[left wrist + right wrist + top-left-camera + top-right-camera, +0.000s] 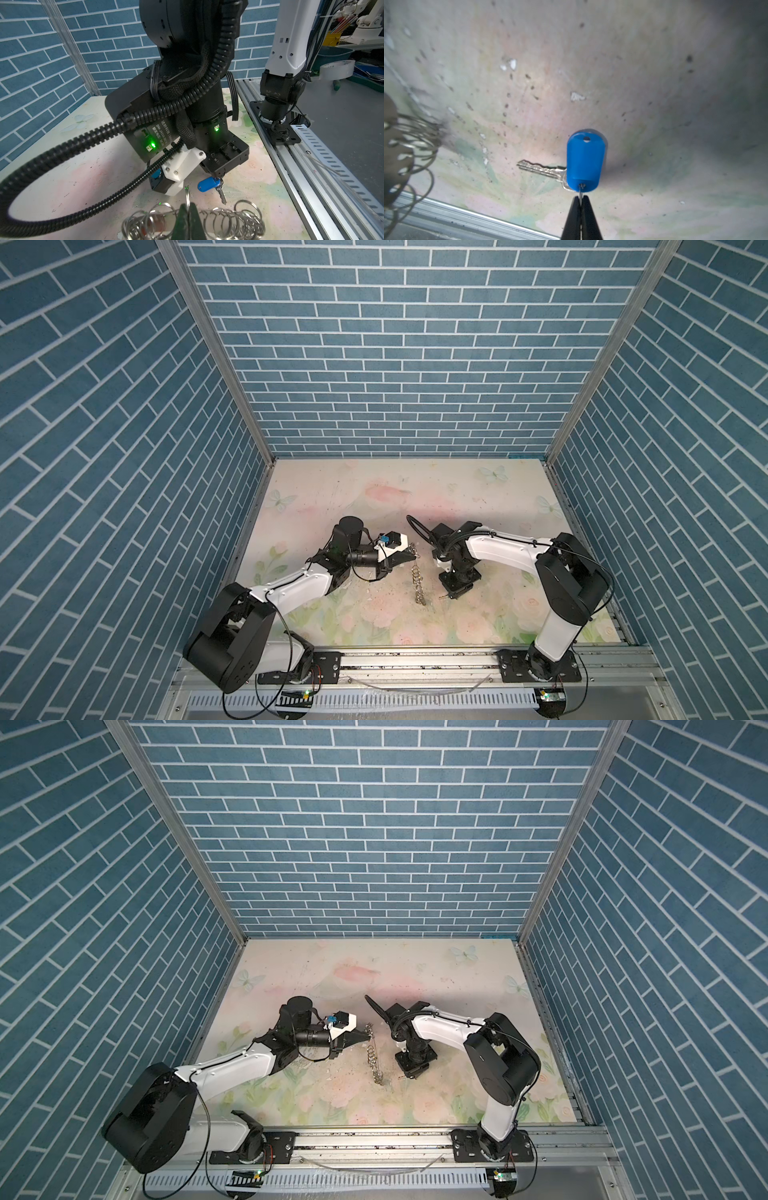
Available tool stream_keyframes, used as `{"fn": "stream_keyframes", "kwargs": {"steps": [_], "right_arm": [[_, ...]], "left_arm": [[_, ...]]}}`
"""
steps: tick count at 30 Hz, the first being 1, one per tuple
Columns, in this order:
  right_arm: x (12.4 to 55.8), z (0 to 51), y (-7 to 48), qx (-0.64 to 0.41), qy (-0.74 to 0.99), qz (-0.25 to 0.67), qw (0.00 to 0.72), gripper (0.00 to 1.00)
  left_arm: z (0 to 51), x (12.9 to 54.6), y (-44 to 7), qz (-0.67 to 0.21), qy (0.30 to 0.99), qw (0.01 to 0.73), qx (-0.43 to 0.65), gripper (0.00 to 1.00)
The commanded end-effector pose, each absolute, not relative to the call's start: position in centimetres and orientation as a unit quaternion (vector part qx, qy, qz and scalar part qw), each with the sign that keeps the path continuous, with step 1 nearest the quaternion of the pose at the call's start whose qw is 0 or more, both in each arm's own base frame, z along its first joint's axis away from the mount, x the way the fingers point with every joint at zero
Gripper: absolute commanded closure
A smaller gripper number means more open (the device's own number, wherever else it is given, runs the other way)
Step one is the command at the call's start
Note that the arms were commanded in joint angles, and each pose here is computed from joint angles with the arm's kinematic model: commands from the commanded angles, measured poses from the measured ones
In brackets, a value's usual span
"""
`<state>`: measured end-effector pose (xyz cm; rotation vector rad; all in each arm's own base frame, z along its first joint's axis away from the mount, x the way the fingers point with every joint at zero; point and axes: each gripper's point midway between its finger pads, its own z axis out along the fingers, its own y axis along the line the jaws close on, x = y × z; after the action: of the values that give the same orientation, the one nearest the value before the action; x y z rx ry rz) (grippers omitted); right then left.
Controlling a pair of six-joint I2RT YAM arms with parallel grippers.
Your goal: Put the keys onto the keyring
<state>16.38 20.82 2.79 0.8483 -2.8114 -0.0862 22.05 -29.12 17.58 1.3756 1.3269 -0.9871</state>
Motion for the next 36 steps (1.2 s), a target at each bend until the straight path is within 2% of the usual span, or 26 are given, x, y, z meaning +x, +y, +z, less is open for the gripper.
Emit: {"fn": "stream_keyframes", "kwargs": {"steps": [1, 5, 7, 14, 21, 25, 36], "right_arm": [[17.2, 3.7, 21.0, 0.300, -0.950, -0.027, 0.084, 0.85], [17.6, 4.7, 21.2, 0.293, -0.954, -0.044, 0.051, 0.71], [17.6, 5.1, 21.2, 0.285, -0.956, -0.057, 0.031, 0.69], [16.5, 5.6, 21.4, 0.221, -0.963, -0.144, -0.059, 0.74], [15.6, 5.3, 20.9, 0.232, -0.943, -0.175, -0.160, 0.75], [15.9, 4.3, 20.9, 0.234, -0.939, -0.174, -0.184, 0.78], [16.0, 2.7, 21.3, 0.260, -0.935, -0.146, -0.192, 0.80]], "left_arm": [[18.3, 21.9, -29.0, -0.402, 0.531, 0.486, 0.566, 1.00], [18.3, 22.0, -29.0, -0.401, 0.533, 0.486, 0.565, 1.00], [18.3, 22.0, -29.0, -0.401, 0.533, 0.486, 0.565, 1.00], [18.3, 22.0, -29.0, -0.402, 0.532, 0.486, 0.565, 1.00], [18.5, 22.0, -29.1, -0.407, 0.529, 0.487, 0.564, 1.00], [18.4, 21.9, -29.0, -0.406, 0.530, 0.486, 0.563, 1.00], [18.2, 22.1, -29.1, -0.407, 0.532, 0.484, 0.563, 1.00]]}}
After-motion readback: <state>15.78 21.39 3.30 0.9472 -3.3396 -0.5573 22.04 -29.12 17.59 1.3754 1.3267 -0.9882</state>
